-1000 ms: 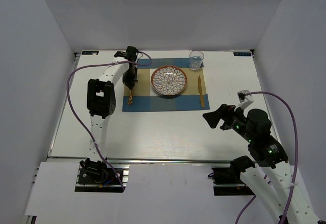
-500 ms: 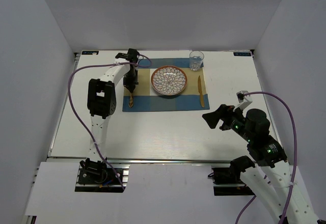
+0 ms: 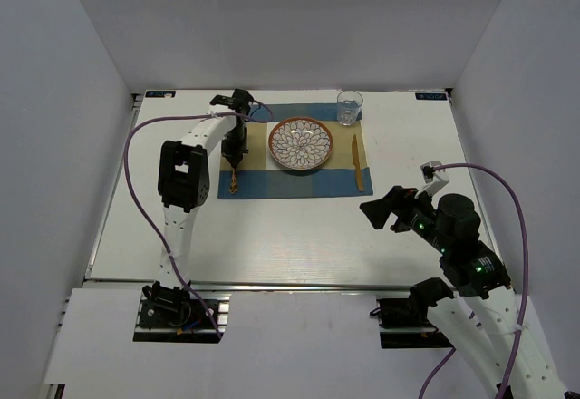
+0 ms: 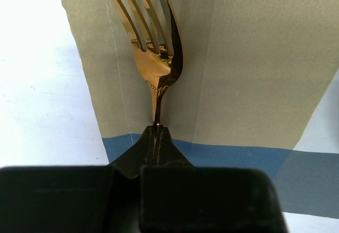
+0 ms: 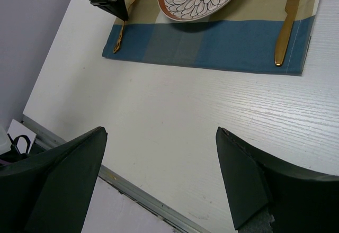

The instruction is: Set the dinner table for one person

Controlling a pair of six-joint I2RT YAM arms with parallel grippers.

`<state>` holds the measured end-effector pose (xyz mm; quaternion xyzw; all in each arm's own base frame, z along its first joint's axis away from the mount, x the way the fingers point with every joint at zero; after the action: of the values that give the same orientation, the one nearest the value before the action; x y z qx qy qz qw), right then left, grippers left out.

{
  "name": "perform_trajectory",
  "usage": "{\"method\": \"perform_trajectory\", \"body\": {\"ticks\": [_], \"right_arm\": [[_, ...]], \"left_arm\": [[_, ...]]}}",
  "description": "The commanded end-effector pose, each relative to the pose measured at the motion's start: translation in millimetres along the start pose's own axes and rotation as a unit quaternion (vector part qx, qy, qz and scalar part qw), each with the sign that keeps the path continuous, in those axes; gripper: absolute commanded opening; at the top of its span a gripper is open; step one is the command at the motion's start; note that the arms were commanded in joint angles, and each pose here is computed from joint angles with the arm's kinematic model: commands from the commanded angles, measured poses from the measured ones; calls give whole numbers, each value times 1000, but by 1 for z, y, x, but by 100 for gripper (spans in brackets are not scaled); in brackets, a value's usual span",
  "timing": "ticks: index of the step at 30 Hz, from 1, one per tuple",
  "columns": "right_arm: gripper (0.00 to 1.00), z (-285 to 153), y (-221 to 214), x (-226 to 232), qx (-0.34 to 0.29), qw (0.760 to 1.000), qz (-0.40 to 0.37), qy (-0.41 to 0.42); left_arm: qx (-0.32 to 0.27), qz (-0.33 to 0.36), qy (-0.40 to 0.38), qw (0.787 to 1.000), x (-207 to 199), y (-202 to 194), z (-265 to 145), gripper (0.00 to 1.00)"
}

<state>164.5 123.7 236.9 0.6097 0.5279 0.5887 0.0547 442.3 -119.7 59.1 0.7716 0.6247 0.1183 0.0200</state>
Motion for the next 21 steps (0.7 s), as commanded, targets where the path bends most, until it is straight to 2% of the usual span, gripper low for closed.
{"method": "perform_trajectory", "body": {"ticks": [1, 16, 19, 21], "right_arm": [[89, -1, 5, 4, -15, 1000, -5, 11], [89, -4, 7, 5, -19, 1000, -6, 10], [89, -4, 7, 5, -18, 1000, -7, 9], [89, -5, 8, 6, -19, 1000, -9, 11]], "left_arm": [[-26, -7, 18, 999, 6, 4, -27, 0], [-17, -9, 17, 1000, 4, 1, -19, 0], [-15, -9, 15, 1000, 3, 1, -18, 6], [-15, -6, 16, 1000, -1, 1, -19, 14]]}}
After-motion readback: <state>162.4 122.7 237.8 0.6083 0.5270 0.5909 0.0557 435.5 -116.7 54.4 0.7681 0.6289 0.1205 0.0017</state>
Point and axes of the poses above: each gripper's point midway between its finger pads, its own z axis out along the fingers, its own x axis along the line the jaws close on, y = z × x, the point moved 3 cm from there along -z, back along the fingers, and after that the axes turned 12 degrees about z, right-handed, at the moved point
